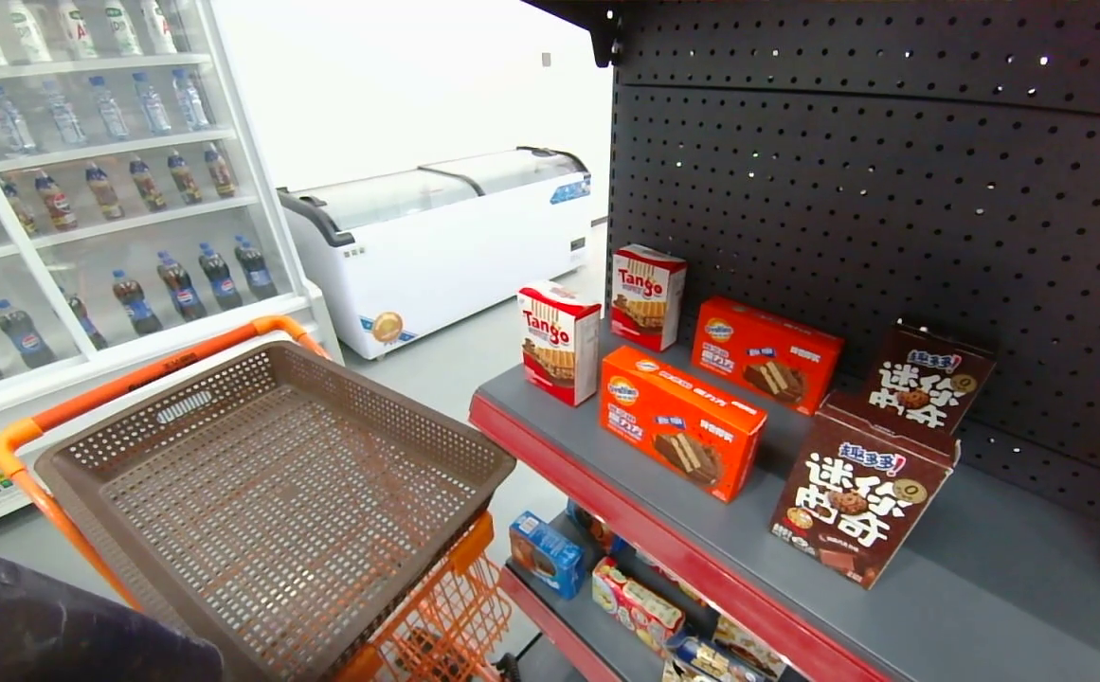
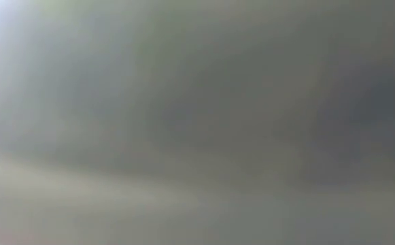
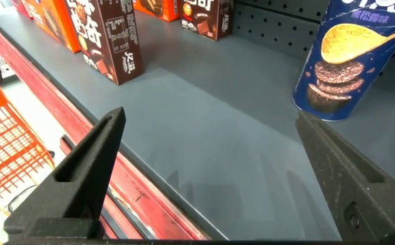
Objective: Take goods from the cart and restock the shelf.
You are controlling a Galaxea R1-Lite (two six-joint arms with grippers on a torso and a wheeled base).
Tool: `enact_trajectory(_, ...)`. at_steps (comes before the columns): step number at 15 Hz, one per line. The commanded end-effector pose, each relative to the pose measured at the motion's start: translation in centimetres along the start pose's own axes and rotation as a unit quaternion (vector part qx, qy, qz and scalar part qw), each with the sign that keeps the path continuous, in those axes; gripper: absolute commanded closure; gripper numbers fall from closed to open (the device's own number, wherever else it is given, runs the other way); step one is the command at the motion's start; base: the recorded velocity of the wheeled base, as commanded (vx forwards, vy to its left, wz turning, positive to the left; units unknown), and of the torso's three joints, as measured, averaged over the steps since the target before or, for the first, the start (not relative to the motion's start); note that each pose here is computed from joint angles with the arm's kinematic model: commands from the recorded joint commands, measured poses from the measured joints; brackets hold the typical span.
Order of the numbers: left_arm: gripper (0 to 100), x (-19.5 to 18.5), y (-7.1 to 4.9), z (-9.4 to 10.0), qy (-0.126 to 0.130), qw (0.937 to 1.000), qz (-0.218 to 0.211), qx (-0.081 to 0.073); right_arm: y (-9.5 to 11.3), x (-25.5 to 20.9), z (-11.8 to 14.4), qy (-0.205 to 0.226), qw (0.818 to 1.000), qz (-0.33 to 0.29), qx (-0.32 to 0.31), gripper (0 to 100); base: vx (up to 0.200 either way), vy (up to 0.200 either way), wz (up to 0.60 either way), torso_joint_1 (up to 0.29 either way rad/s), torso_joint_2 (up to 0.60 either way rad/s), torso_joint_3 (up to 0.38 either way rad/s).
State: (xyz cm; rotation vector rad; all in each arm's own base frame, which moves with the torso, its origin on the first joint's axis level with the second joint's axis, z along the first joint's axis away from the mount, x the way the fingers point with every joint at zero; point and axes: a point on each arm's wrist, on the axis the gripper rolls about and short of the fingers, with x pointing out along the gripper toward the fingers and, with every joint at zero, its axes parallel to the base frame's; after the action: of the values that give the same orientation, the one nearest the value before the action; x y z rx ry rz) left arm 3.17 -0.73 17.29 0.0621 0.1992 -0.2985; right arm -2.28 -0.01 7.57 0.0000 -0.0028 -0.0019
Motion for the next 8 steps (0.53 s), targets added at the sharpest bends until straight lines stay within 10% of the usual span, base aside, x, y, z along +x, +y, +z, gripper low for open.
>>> enact_trajectory(1, 100, 0.07, -0.24, -0.22, 0.003, 0.9991, -0.041, 0.004, 0.0, 0.0, 0.01, 0.0, 1.0, 0.0, 0.0, 0, 0.0, 0.0, 0.0, 0.0, 0.0, 0.0)
enact_trajectory(8, 100, 0.23, -0.58, -1.01, 0.017, 0.9955, -0.093, -0.001, 0.0, 0.0, -0.01, 0.001, 1.0, 0.0, 0.0, 0, 0.0, 0.0, -0.43, 0.001, 0.0, 0.002)
